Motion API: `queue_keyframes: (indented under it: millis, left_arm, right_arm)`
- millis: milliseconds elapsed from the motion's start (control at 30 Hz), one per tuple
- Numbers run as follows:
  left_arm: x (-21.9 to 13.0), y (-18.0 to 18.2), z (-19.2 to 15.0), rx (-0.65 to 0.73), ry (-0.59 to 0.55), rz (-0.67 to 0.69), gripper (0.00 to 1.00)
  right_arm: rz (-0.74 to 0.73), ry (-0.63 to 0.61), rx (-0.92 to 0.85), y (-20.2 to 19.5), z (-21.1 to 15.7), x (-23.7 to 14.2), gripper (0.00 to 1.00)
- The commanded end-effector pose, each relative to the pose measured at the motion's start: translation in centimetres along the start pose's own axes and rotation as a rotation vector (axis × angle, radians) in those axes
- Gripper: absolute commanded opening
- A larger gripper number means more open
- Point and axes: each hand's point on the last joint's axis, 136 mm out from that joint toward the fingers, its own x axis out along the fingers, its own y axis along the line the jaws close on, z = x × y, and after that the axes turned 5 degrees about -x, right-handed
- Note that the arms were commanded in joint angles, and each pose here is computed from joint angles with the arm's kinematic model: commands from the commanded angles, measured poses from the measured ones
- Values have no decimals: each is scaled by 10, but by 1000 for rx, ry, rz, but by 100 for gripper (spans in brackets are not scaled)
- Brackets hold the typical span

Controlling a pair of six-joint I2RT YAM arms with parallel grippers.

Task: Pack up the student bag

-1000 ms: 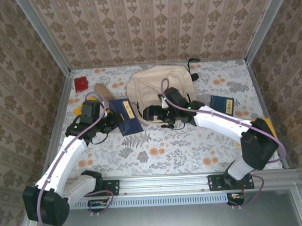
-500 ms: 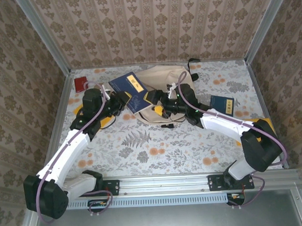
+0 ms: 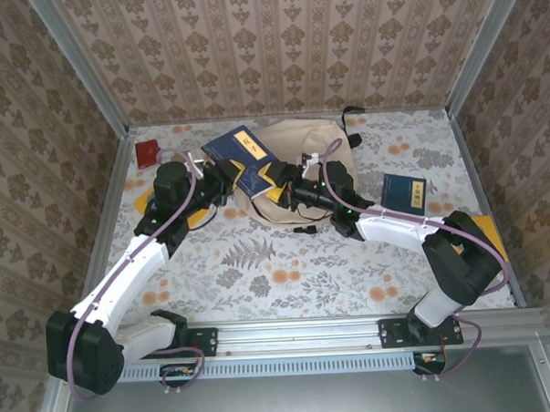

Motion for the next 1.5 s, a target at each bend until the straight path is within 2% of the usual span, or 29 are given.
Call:
queue_keyframes:
  millis: [0,100,200,367,500,733,933,1033,1267,1467]
  left_arm:
    - [-1,-20,-3,7,14,-76,2]
    - [-1,-11,-4,31,23,-22,12]
    - [-2,5,-3,78,23,59,31]
    - [-3,37,-1,209,42,231,64]
    - [3,63,-3,342,93,362,75]
    - [43,92,-35,588,271,522,76]
    - [104,103,-95,929,559,514,68]
    - [131,114,-111,1056,652,495,67]
    - [163,134,-142,1071,892,377,64]
    - [190,149,-130,931,909,360,60]
  right_arm:
    - [56,-45,21,12,6,-1,40]
    - [27,-59,-8,8,7,-4,24]
    - [-66,-77,-71,-4,10,-11,13]
    - [-327,-118,-250,-29,21,-38,9]
    - [-497,-182,-362,-40,38,-76,9]
    - [-772,-297,-451,-59,68,-163,8]
    - [-908,-379,-425,-69,87,-236,9]
    - [-943,-398,-386,-79,94,-263,9]
    - [-941,-414,-311,-95,102,-288,9]
    - [-919,-393,-280,-108,107,-282,10]
